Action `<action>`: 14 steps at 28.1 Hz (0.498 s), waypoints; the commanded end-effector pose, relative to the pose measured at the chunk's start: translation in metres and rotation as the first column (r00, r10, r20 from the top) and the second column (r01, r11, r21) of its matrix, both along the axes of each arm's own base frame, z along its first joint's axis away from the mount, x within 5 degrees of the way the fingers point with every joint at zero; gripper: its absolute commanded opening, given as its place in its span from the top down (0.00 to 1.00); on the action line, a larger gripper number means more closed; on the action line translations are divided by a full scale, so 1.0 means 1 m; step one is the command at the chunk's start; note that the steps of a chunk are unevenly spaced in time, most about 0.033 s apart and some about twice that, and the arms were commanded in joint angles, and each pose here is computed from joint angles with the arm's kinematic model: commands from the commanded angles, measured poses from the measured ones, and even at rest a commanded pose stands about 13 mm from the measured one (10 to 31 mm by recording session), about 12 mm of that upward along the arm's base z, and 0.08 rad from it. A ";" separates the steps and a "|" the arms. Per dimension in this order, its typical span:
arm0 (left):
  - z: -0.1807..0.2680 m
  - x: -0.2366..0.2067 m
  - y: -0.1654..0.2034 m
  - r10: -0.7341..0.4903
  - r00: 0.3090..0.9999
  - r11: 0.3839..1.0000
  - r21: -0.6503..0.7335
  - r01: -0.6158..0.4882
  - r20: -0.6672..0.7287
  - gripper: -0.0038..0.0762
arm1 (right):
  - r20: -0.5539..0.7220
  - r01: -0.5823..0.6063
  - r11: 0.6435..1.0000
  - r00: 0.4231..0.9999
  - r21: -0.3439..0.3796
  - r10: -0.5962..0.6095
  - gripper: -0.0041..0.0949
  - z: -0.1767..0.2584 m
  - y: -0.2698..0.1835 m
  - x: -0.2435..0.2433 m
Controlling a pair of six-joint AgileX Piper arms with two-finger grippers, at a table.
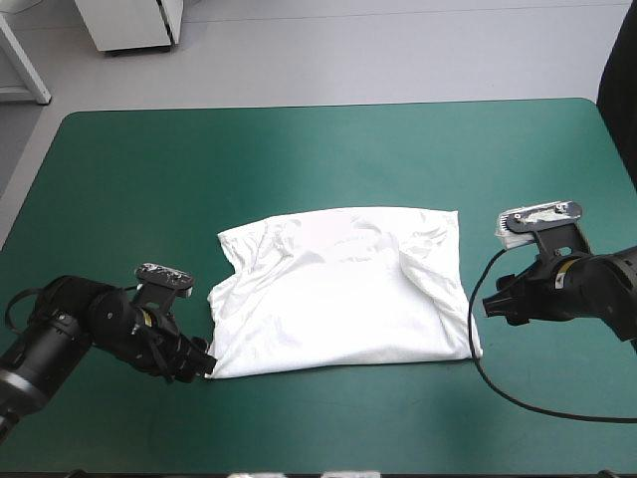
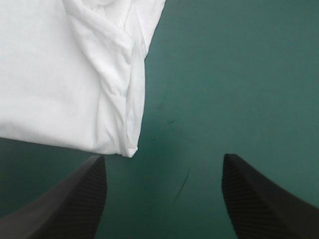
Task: Fold the cloth
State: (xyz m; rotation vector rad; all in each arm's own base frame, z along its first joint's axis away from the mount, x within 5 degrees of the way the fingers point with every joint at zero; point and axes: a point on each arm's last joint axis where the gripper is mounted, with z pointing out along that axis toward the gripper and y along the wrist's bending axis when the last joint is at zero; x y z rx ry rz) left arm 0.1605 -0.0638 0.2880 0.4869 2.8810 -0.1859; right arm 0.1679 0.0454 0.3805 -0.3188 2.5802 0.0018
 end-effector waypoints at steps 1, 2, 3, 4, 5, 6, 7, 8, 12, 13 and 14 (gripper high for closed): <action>-0.008 0.020 -0.010 0.001 0.999 0.999 -0.032 0.000 0.034 0.28 | 0.016 0.009 1.000 1.000 -0.016 -0.009 0.32 -0.001 -0.003 -0.002; -0.012 0.025 -0.012 0.003 1.000 0.999 -0.032 -0.003 0.030 0.28 | 0.006 0.009 1.000 1.000 -0.019 -0.009 0.32 -0.003 -0.003 -0.002; -0.017 0.030 -0.013 0.005 1.000 1.000 -0.028 -0.005 0.022 0.28 | 0.000 0.009 1.000 1.000 -0.022 -0.009 0.32 -0.005 -0.003 -0.001; -0.022 0.034 -0.014 0.006 1.000 1.000 -0.022 -0.006 0.012 0.28 | -0.002 0.009 1.000 1.000 -0.022 -0.009 0.32 -0.006 -0.003 -0.001; -0.027 0.038 -0.016 0.007 1.000 1.000 -0.017 -0.007 -0.003 0.28 | -0.004 0.011 1.000 1.000 -0.021 -0.011 0.32 -0.006 -0.003 -0.001; -0.032 0.042 -0.017 0.008 1.000 1.000 -0.010 -0.008 -0.020 0.28 | 0.001 0.009 1.000 1.000 -0.021 -0.009 0.32 -0.006 -0.003 0.000; -0.037 0.045 -0.018 0.009 0.999 1.000 -0.006 -0.009 -0.032 0.28 | 0.005 0.009 1.000 1.000 -0.020 -0.008 0.32 -0.006 -0.003 0.000; -0.042 0.049 -0.020 0.013 0.999 1.000 -0.007 -0.013 -0.049 0.28 | 0.006 0.008 1.000 1.000 -0.019 -0.008 0.32 -0.006 -0.003 0.000; -0.060 0.058 -0.027 0.004 0.993 1.000 -0.025 -0.007 -0.117 0.28 | 0.006 0.010 1.000 1.000 -0.018 -0.010 0.32 -0.006 -0.003 0.000; -0.064 0.060 -0.028 0.006 0.991 1.000 -0.028 -0.010 -0.131 0.28 | 0.006 0.012 1.000 1.000 -0.017 -0.012 0.32 -0.006 -0.003 0.000; -0.067 0.061 -0.030 0.007 0.990 1.000 -0.027 -0.011 -0.139 0.28 | 0.003 0.015 1.000 1.000 -0.016 -0.015 0.32 -0.006 -0.003 0.000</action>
